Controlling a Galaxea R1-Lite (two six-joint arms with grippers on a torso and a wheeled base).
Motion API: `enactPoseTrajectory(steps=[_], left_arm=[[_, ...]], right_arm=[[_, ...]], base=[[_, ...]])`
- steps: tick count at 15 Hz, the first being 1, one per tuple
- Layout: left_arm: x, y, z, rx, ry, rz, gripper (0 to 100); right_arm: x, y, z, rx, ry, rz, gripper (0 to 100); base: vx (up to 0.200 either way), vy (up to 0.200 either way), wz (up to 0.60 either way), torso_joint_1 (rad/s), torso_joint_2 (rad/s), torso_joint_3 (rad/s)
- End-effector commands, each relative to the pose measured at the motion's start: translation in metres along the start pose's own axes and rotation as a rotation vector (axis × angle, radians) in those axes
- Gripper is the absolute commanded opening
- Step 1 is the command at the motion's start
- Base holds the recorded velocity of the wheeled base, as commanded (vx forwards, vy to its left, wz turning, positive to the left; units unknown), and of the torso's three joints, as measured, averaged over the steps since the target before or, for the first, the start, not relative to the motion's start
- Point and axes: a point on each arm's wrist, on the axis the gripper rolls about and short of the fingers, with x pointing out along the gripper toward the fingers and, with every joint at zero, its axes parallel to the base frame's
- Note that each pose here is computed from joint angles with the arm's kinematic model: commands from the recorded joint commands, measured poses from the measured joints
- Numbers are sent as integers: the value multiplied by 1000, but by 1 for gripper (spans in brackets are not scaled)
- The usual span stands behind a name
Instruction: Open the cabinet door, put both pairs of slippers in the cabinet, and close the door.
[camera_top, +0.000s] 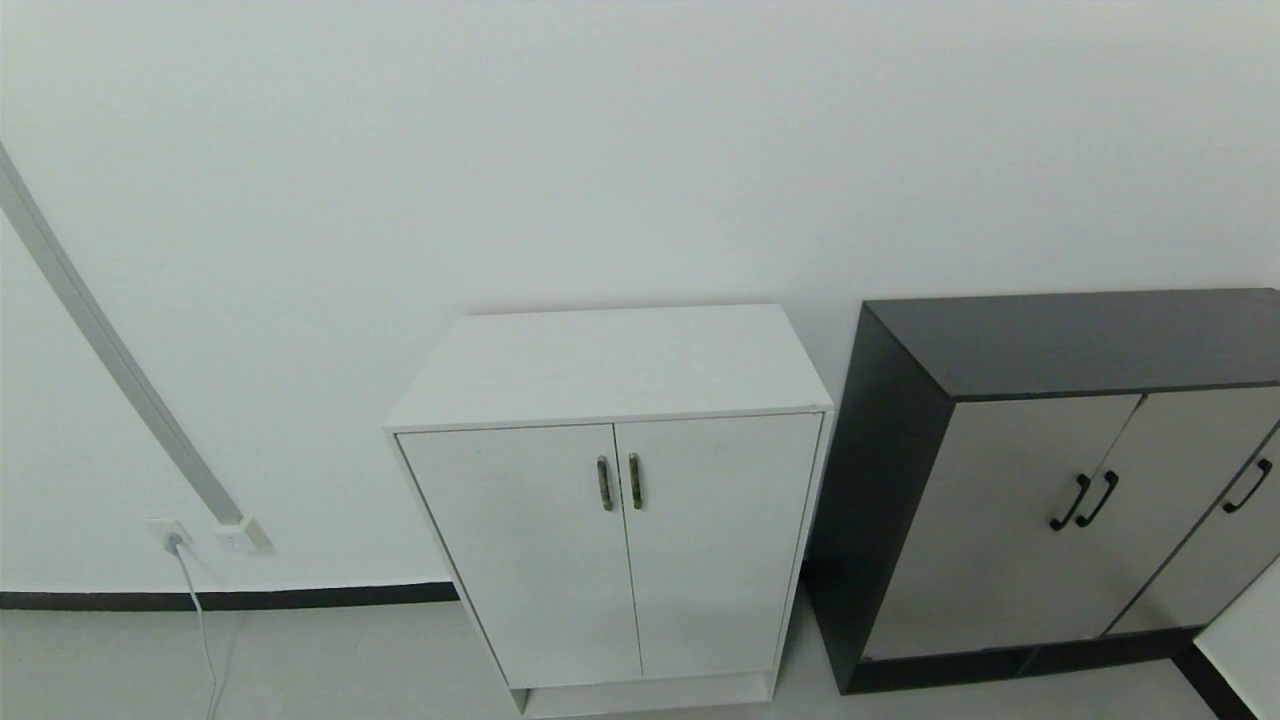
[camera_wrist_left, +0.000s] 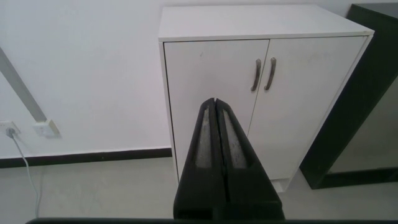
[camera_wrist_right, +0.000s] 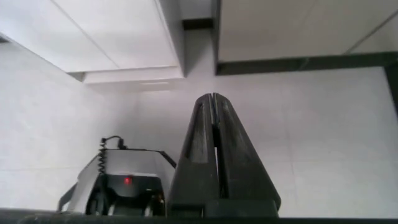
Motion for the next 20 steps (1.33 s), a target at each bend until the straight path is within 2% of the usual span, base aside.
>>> enactPoseTrajectory(steps=[1, 3, 8, 11, 13, 15, 20], left_arm=[[0, 0, 0, 0, 1, 0, 0], [0, 0, 0, 0, 1, 0, 0], [0, 0, 0, 0, 1, 2, 0], [0, 0, 0, -2, 1, 2, 0], [0, 0, 0, -2, 1, 4, 0], [0, 0, 0, -2, 1, 4, 0], [0, 0, 0, -2, 1, 4, 0]], right_arm=[[-13, 1, -10, -7, -55, 15, 0], [-22, 1, -26, -34, -36, 40, 0], [-28, 1, -28, -35, -142, 41, 0], [-38, 2, -33, -21, -283, -5, 0], [-47, 2, -40, -28, -424, -6, 0], [-52, 2, -45, -33, -516, -5, 0], [-52, 1, -45, -6, -514, -66, 0]], base=[[0, 0, 0, 0, 0, 0], [0, 0, 0, 0, 0, 0], [0, 0, 0, 0, 0, 0], [0, 0, 0, 0, 0, 0], [0, 0, 0, 0, 0, 0], [0, 0, 0, 0, 0, 0], [0, 0, 0, 0, 0, 0]])
